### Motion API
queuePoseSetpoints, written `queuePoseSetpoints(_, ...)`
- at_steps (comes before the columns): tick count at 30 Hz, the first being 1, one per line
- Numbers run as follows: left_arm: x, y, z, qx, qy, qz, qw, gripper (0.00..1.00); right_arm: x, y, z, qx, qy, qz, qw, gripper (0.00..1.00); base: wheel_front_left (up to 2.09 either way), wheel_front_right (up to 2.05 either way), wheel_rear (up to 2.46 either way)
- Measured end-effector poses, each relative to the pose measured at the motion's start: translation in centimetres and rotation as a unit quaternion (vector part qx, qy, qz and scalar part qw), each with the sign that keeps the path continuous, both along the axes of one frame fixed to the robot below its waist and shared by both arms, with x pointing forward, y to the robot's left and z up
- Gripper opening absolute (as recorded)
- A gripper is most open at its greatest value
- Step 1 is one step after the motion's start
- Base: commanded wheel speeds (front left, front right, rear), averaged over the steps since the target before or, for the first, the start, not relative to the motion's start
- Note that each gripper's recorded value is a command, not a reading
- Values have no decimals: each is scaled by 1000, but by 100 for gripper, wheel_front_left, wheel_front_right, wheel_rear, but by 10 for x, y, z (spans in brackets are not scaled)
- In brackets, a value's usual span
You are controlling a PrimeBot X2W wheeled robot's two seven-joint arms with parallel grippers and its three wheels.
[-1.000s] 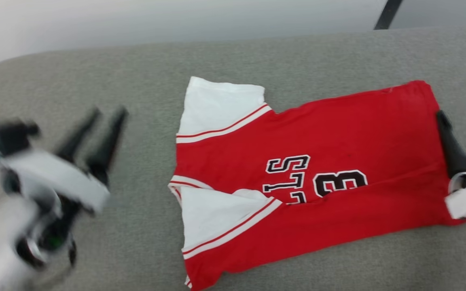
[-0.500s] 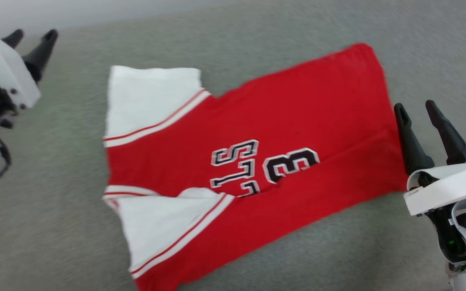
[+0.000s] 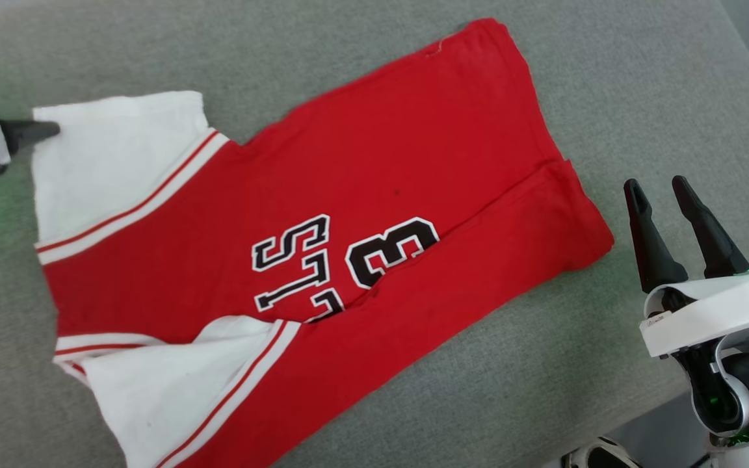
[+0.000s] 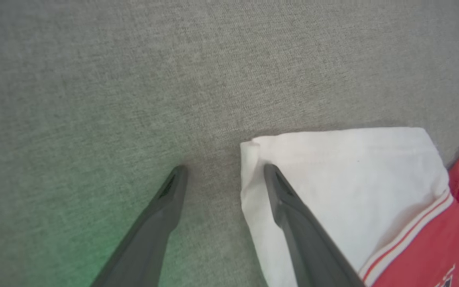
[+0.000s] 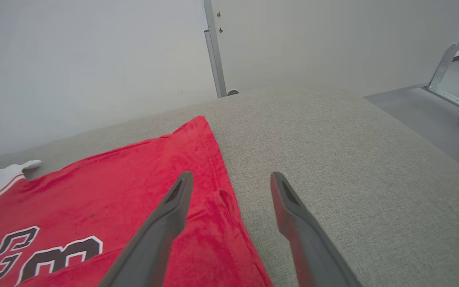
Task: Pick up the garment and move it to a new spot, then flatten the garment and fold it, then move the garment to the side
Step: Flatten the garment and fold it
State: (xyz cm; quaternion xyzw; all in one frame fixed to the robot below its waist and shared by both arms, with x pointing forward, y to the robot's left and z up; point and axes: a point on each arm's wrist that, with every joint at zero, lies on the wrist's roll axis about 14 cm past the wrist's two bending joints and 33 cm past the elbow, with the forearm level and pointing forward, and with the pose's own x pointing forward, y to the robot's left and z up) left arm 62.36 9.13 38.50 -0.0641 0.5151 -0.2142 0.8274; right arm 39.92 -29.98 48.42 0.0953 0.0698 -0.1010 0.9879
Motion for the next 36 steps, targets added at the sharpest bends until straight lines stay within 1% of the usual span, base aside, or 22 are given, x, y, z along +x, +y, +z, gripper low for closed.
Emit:
queuePoseSetpoints(4, 1, -10, -7, -14, 12, -9, 1000, 100, -1, -2, -7, 0, 13, -2, 1000, 100, 0, 0, 0)
queuePoseSetpoints(5, 0, -12, -7, -17, 13, -13, 1000, 96, 1, -1, -7, 0, 16, 1, 1000, 100, 0, 0, 0)
queuePoseSetpoints(6, 0, -12, -7, -19, 13, -16, 1000, 38, 4, -1, -7, -3, 18, 6, 1000, 100, 0, 0, 0)
queuePoseSetpoints(7, -1, -13, -6, -21, 13, -17, 1000, 1, 8, 0, -5, -6, 18, 11, 1000, 100, 0, 0, 0)
queuePoseSetpoints(10, -5, -19, -4, -31, 13, -26, 999, 0, 26, 2, 2, -22, 23, 37, 999, 100, 0, 0, 0)
queuePoseSetpoints(12, -7, -26, -2, -36, 9, -37, 999, 0, 40, 8, 3, -38, 41, 62, 997, 100, 0, 0, 0)
queuePoseSetpoints(16, -7, -29, 1, -46, -1, -42, 998, 0, 76, 26, -1, -45, 85, 117, 988, 100, 0, 0, 0)
queuePoseSetpoints(19, -7, -29, 3, -49, -7, -46, 998, 0, 103, 29, -3, -46, 127, 140, 981, 100, 0, 0, 0)
queuePoseSetpoints(22, -7, -29, 4, -55, -12, -48, 997, 0, 126, 23, -10, -40, 181, 146, 972, 100, 0, 0, 0)
queuePoseSetpoints(25, -8, -28, 5, -62, -19, -46, 997, 0, 143, 18, -21, -24, 231, 144, 962, 100, 0, 0, 0)
queuePoseSetpoints(28, -10, -27, 5, -69, -23, -45, 996, 0, 160, 11, -28, -11, 260, 134, 956, 100, 0, 0, 0)
queuePoseSetpoints(30, -11, -23, 4, -71, -23, -42, 996, 0, 168, 11, -39, -6, 284, 133, 949, 100, 0, 0, 0)
queuePoseSetpoints(33, -13, -21, 3, -75, -29, -43, 996, 0, 180, 15, -53, 3, 305, 132, 943, 100, 0, 0, 0)
queuePoseSetpoints(36, -15, -19, 1, -83, -32, -43, 995, 0, 184, 24, -74, 4, 342, 140, 929, 100, 0, 0, 0)
